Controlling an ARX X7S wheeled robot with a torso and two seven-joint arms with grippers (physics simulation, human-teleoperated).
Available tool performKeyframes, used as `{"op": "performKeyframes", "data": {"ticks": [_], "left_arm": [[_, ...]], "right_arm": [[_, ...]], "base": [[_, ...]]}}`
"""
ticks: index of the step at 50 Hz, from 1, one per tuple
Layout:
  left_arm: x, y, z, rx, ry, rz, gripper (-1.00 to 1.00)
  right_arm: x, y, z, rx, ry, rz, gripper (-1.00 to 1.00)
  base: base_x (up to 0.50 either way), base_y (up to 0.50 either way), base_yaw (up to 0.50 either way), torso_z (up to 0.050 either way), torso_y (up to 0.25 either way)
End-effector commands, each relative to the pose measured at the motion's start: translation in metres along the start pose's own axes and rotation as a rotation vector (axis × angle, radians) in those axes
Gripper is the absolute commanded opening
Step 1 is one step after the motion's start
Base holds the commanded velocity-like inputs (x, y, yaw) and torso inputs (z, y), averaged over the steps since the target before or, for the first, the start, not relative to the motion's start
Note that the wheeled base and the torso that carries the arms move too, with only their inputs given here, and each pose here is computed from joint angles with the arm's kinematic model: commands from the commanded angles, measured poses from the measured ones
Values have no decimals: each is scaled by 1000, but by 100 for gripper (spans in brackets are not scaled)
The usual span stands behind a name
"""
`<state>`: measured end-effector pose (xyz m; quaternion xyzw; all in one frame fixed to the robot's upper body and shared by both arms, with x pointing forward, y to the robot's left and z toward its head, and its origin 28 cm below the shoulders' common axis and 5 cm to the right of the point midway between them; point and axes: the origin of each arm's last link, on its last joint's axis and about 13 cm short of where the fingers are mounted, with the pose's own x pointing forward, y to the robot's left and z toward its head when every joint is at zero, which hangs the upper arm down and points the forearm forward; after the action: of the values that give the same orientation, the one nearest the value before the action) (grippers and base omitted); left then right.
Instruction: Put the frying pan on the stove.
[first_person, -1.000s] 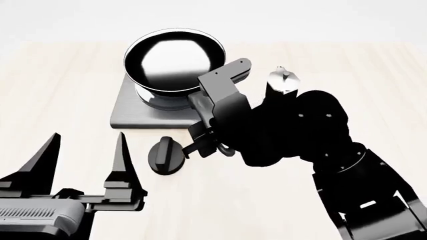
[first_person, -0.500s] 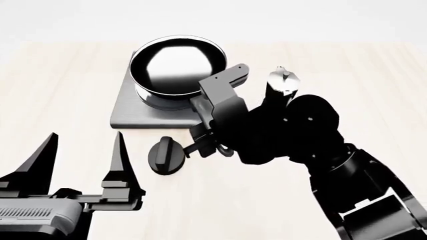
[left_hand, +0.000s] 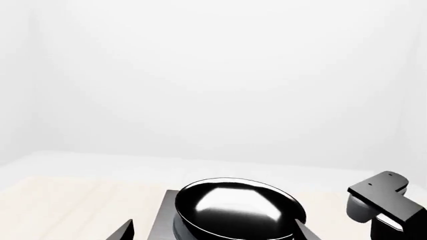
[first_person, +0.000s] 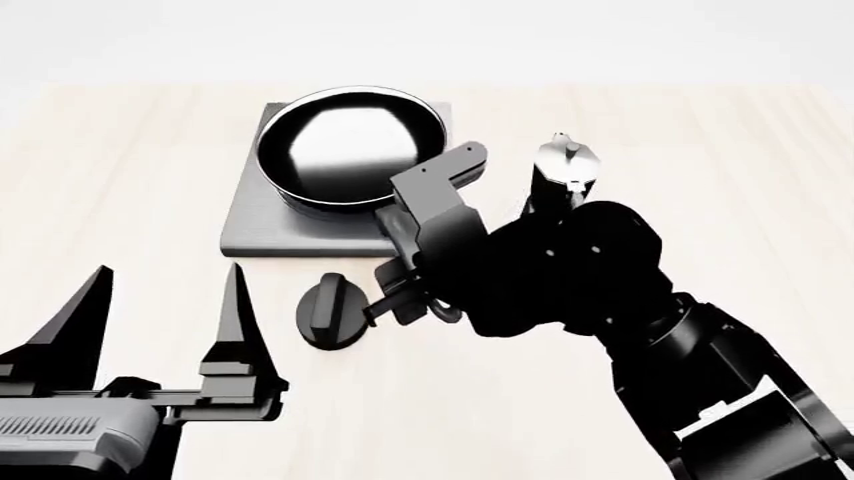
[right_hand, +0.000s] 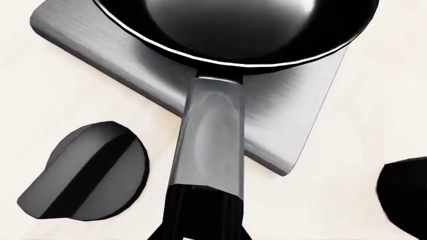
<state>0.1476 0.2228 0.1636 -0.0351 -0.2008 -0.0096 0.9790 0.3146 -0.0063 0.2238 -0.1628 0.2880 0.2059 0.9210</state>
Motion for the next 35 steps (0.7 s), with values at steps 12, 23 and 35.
{"op": "performKeyframes", "data": {"ticks": [12, 23, 35], "left_arm": [[0, 0, 0, -1, 0, 0, 100], [0, 0, 0, 0, 1, -2, 100], [0, 0, 0, -1, 0, 1, 100]], "right_arm": [[0, -5, 8, -5, -49, -46, -100], [6, -6, 4, 3, -40, -41, -100], [12, -5, -2, 9, -27, -34, -100]], "base": [[0, 0, 0, 0, 2], [0, 0, 0, 1, 2], [0, 0, 0, 0, 0]]}}
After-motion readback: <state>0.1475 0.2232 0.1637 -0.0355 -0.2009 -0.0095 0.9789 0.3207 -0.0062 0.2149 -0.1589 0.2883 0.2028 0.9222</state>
